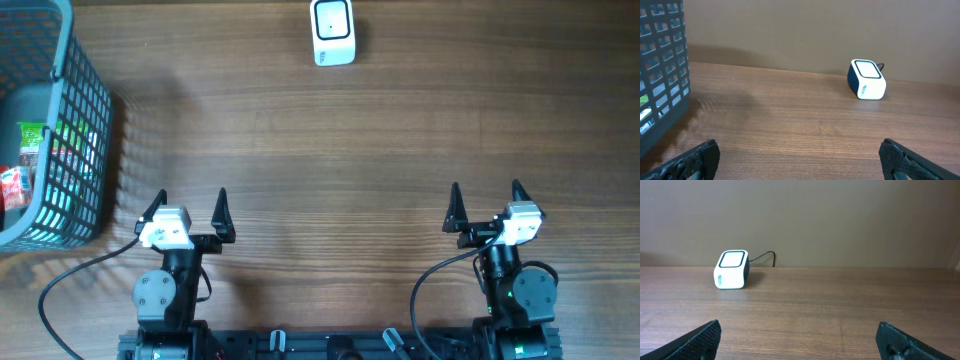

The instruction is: Scan the item barcode

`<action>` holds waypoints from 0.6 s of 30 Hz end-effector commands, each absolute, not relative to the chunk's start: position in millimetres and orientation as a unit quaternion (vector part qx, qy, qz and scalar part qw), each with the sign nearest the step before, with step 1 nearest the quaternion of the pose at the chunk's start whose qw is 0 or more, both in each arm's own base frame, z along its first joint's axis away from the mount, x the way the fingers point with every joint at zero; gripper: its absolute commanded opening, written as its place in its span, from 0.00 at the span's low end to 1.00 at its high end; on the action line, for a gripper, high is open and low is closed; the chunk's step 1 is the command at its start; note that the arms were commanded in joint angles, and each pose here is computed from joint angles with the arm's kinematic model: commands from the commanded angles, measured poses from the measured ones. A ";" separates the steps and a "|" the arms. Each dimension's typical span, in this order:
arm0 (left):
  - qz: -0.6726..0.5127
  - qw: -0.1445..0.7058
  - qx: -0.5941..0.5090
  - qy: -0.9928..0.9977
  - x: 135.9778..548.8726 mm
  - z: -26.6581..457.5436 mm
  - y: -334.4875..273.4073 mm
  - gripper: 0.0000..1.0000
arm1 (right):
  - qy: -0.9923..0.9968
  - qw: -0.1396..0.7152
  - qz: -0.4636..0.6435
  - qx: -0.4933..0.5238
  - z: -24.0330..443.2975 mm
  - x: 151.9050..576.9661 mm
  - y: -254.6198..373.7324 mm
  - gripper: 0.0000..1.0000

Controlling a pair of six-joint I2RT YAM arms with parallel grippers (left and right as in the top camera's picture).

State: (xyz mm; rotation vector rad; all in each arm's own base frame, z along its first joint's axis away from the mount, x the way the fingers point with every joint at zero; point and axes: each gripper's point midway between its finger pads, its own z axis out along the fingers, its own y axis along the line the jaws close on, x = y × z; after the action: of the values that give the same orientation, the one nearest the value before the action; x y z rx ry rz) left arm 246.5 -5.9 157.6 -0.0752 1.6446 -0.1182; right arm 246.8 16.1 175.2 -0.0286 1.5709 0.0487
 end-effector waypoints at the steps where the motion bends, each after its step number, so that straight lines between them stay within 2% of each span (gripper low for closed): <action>1: -0.053 0.675 -0.023 0.736 246.4 154.4 -8.2 1.00 | 0.703 0.711 0.017 -0.015 177.5 246.5 15.3 1.00; 18: -0.042 0.690 -0.030 0.722 247.2 164.1 -3.5 1.00 | 0.703 0.711 0.017 -0.015 177.5 246.5 15.3 1.00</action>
State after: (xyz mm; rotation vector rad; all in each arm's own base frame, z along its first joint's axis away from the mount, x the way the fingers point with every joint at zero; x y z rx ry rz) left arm 246.6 -4.9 158.7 -0.0789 1.6397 -0.1133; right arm 246.8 16.1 175.2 -0.0286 1.5709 0.0487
